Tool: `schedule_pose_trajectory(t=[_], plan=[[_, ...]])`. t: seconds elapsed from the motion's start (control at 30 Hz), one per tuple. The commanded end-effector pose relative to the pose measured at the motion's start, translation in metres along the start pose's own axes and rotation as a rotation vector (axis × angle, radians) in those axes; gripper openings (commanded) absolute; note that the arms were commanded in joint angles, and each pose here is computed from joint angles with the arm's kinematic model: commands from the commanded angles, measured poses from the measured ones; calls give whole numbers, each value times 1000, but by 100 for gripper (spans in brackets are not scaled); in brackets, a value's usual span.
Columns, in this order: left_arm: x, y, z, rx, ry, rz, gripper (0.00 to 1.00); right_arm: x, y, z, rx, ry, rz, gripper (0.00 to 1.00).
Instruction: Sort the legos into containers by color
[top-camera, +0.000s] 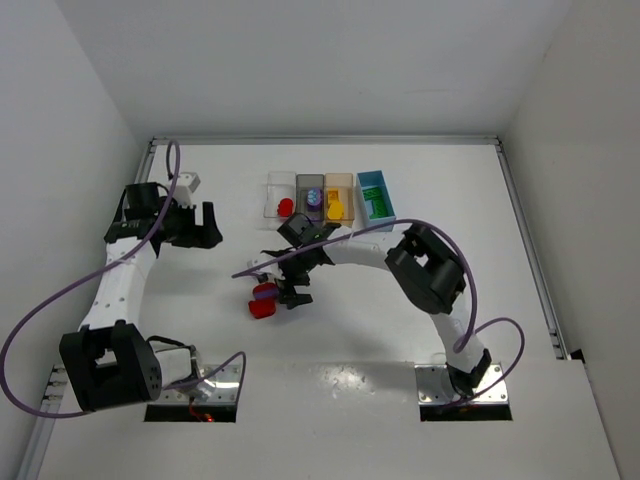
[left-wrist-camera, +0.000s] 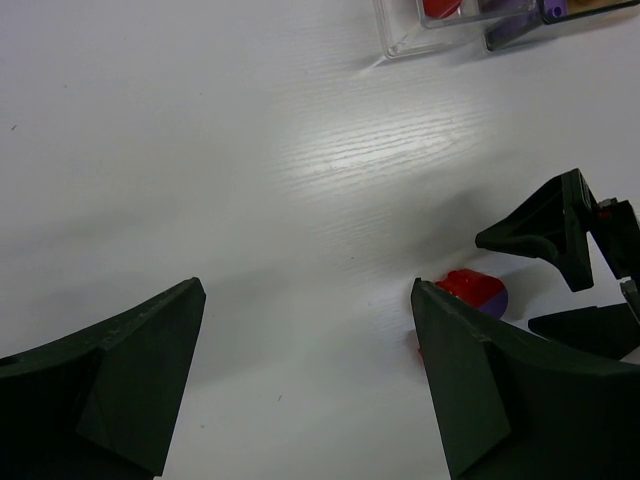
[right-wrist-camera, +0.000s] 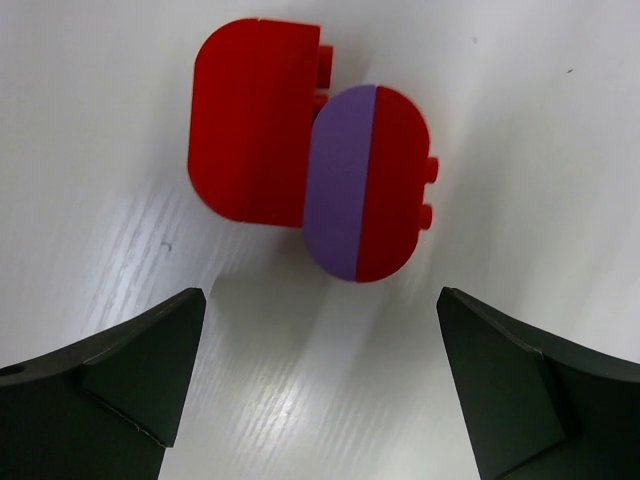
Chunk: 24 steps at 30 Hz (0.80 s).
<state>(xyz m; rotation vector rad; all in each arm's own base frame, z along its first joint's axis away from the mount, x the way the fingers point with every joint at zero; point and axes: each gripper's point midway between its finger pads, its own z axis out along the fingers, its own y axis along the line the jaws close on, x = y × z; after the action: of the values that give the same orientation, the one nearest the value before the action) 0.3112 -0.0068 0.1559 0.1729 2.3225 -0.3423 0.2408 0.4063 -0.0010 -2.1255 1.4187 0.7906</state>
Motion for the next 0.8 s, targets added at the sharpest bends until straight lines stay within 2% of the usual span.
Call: schedule_pose_trajectory(t=[0.0,0.33,0.77], plan=[[-9,1,0,10,-33,4,91,-23,-11,1,-20,-86,-53,100],[-8,1,5,21,-26,0,91,-32,-24,11,-18,-104,-90,100],[-3,2,7,22,-18,-4,91,-41,-29,15,-22,-127,-176,85]])
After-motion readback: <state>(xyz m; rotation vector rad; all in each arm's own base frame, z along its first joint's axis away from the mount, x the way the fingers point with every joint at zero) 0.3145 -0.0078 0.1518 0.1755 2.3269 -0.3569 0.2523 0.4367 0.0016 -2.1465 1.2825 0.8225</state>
